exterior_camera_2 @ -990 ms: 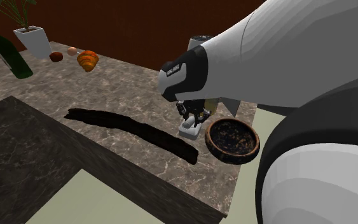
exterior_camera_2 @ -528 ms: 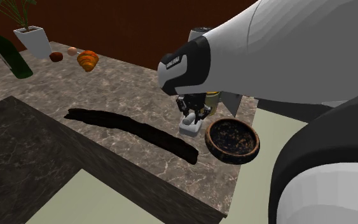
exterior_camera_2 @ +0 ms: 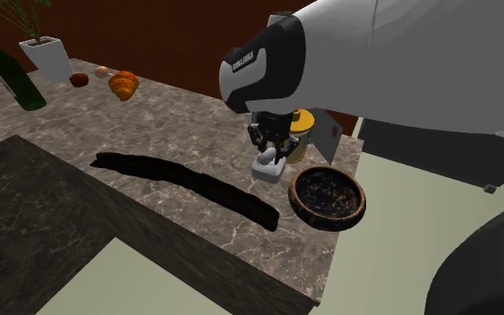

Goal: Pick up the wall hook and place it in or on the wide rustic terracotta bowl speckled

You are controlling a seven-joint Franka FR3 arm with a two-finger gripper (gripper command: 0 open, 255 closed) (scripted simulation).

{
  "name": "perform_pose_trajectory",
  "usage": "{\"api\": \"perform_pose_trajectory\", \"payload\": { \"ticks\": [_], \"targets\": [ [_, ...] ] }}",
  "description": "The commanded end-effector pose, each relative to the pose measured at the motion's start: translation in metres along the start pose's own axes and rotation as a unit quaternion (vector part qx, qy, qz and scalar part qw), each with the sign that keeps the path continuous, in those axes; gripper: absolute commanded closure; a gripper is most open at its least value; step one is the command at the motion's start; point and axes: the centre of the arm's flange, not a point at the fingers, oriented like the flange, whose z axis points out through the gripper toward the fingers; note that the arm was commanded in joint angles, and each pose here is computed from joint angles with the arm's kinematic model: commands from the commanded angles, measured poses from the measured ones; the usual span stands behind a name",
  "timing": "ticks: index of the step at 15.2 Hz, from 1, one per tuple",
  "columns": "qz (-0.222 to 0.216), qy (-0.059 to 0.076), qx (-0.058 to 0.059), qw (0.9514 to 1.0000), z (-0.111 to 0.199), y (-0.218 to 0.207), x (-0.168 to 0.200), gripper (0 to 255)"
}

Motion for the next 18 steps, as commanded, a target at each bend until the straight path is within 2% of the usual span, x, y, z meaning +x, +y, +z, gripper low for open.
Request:
{"api": "perform_pose_trajectory", "payload": {
  "ticks": [1, 18],
  "targets": [
    [0.000, 0.000, 0.000, 1.0000, -0.010, -0.001, 0.001, 255],
    [0.000, 0.000, 0.000, 1.0000, -0.100, -0.005, 0.001, 255]
  ]
}}
